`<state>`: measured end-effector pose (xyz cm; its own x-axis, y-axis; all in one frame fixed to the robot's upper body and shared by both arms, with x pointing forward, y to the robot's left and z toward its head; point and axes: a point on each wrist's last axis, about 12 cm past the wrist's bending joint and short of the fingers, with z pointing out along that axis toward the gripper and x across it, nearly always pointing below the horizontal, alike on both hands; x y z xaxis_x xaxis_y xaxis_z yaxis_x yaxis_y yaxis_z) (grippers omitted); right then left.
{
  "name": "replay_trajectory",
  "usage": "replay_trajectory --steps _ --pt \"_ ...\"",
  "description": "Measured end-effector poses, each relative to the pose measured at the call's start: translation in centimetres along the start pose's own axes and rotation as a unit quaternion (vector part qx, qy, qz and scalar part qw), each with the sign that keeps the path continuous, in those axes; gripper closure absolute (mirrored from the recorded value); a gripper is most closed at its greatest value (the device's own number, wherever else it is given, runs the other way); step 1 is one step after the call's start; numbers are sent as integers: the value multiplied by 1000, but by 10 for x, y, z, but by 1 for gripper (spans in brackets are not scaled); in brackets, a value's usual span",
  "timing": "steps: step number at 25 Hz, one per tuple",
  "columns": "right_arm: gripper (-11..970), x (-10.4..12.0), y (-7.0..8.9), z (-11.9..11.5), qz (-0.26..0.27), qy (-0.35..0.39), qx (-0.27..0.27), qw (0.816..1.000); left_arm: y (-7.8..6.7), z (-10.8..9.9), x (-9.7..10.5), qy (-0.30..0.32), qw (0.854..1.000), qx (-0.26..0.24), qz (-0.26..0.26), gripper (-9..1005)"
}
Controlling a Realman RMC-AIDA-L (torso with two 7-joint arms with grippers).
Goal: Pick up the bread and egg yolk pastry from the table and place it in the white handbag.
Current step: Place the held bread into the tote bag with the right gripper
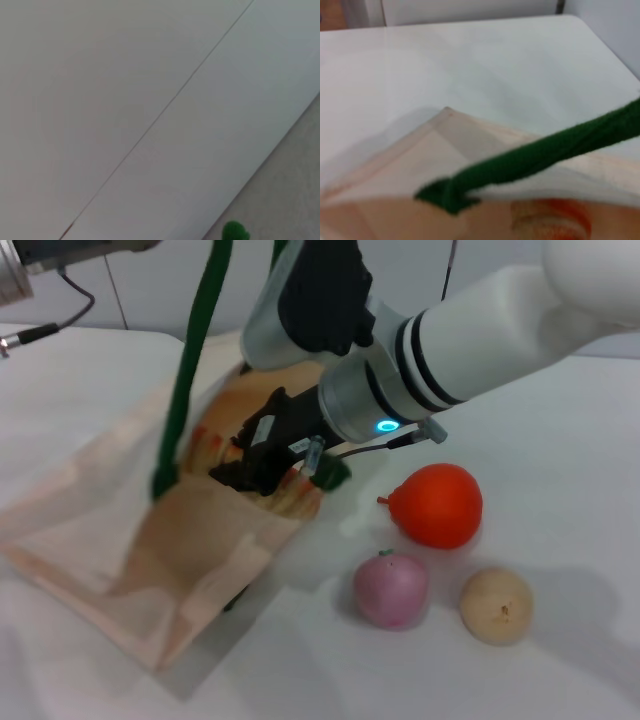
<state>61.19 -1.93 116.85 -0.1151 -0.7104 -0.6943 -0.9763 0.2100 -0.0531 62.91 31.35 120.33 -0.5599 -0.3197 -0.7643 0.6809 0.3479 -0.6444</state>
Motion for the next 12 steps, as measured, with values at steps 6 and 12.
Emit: replay_trajectory --steps 6,12 --pt "688 -5 6 0 -36 -6 12 999 2 10 2 16 1000 -8 0 822" --pt "688 -4 11 9 -66 0 29 997 -5 24 0 29 999 21 0 820"
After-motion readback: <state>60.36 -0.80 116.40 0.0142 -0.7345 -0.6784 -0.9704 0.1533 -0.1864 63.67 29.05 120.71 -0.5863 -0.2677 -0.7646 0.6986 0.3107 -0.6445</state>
